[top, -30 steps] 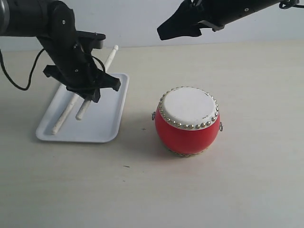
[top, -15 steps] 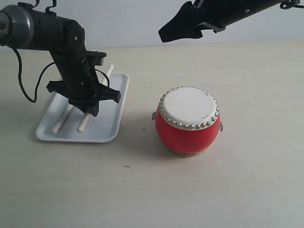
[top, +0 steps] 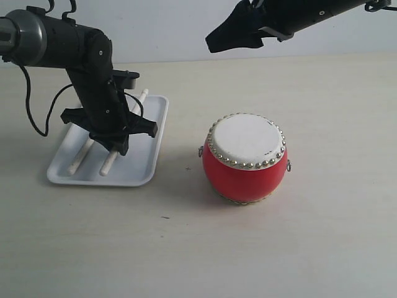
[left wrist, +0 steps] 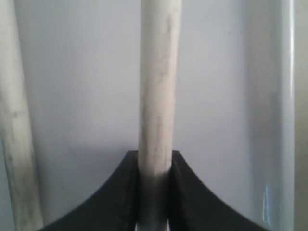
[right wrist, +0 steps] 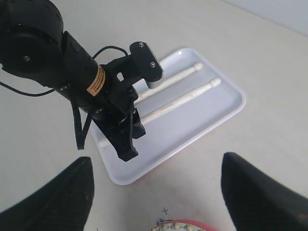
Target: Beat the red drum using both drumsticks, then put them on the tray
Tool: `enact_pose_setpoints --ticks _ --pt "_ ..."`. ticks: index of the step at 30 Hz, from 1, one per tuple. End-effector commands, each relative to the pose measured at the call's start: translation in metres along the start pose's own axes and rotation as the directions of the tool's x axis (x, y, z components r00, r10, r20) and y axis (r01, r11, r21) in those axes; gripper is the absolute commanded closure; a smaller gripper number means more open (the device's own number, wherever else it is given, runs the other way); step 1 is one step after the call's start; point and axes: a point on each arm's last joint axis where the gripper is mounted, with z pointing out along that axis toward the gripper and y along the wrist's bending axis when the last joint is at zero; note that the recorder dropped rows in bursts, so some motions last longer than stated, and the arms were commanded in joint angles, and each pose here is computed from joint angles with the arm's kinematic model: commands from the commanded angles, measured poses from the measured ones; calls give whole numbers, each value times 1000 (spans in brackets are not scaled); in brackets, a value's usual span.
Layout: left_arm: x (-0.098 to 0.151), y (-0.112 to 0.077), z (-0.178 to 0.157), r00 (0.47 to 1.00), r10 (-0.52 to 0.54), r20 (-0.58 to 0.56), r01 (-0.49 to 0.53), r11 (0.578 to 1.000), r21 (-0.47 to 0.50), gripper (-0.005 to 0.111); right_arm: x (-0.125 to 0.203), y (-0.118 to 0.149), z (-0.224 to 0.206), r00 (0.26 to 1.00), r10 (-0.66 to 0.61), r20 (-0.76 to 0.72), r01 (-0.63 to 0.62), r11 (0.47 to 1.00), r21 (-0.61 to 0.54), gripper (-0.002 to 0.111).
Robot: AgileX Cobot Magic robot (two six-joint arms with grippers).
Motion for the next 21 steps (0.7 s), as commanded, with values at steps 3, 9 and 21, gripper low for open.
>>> enact_pose_setpoints --ticks 3,9,21 --pt "1 0 -2 1000 -10 -21 9 1000 -1 107 -5 1 -3 1000 4 26 -5 1000 3 38" --pt "1 0 -2 1000 -15 -21 15 1000 -2 107 -5 1 -3 1000 4 26 -5 1000 3 38" --pt "0 0 -2 1000 -26 -9 26 1000 1 106 -5 1 -3 1000 4 26 -5 1000 3 45"
